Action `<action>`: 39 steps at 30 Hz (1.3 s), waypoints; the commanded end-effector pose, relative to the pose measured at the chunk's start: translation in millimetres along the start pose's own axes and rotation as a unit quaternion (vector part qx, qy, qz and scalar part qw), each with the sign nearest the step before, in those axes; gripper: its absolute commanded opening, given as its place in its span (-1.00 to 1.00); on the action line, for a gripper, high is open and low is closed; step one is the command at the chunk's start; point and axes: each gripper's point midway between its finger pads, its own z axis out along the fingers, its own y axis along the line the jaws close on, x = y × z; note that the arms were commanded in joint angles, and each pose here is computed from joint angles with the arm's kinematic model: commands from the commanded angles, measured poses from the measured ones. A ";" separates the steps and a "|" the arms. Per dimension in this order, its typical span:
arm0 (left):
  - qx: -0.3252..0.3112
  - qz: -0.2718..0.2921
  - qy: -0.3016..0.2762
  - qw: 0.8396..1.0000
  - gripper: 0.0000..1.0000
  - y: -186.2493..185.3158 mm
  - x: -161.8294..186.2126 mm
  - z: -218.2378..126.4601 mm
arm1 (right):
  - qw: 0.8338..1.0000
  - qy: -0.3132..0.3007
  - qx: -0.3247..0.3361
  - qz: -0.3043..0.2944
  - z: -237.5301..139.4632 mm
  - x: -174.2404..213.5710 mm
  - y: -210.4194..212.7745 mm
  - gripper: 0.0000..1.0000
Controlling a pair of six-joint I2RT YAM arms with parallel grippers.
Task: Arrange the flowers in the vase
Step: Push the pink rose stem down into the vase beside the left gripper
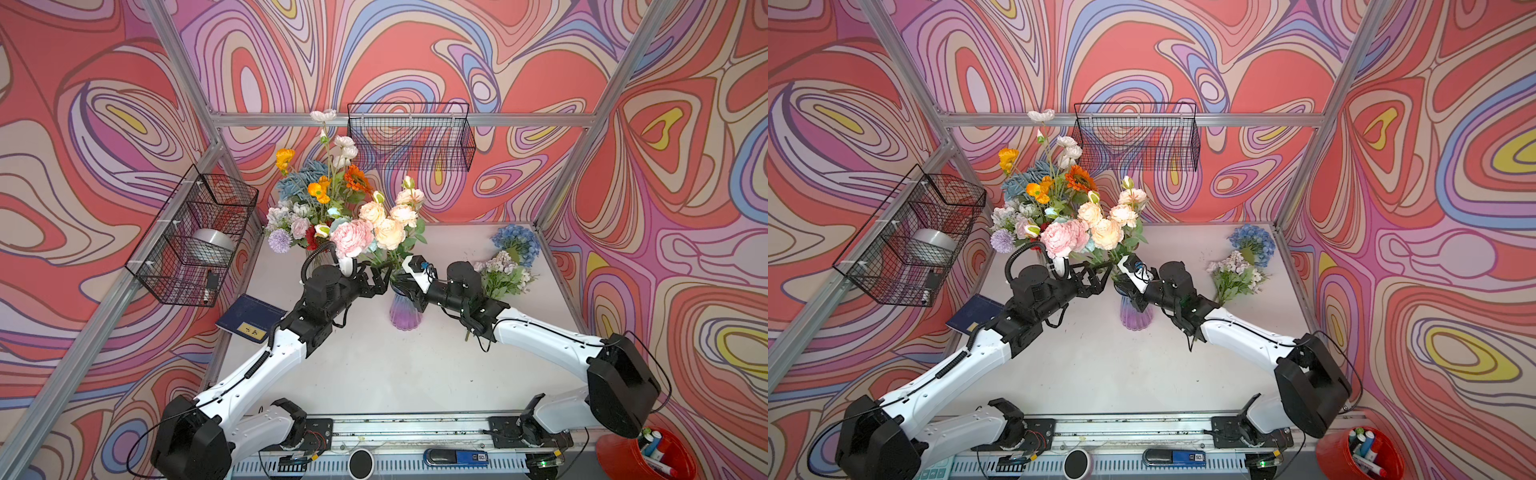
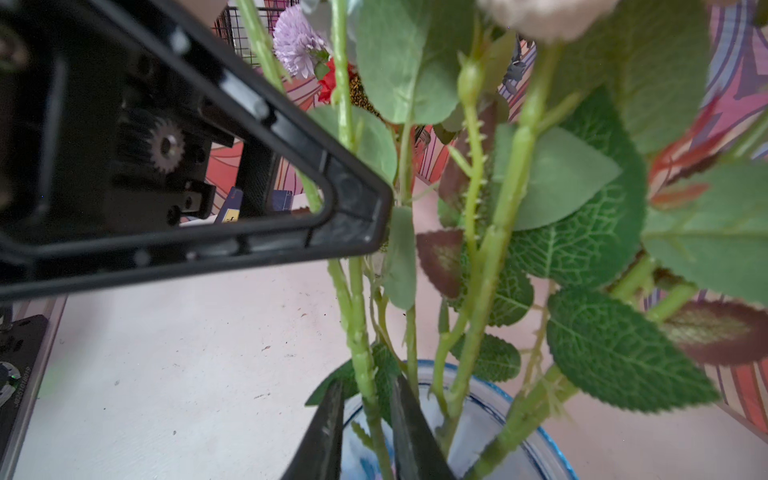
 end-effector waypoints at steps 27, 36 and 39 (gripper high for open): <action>0.040 0.028 0.026 0.998 1.00 -20.8 16.6 -13.1 | 0.999 0.007 0.037 -0.019 -6.7 16.8 2.8 -0.41; 0.023 0.027 0.024 0.999 1.00 -13.7 20.9 -14.5 | 0.999 -0.037 0.016 -0.033 -14.2 -23.9 15.8 -0.31; 0.011 0.020 0.022 0.999 1.00 -6.3 26.5 -20.1 | 0.998 -0.042 0.011 -0.050 -7.7 -29.9 20.8 -0.40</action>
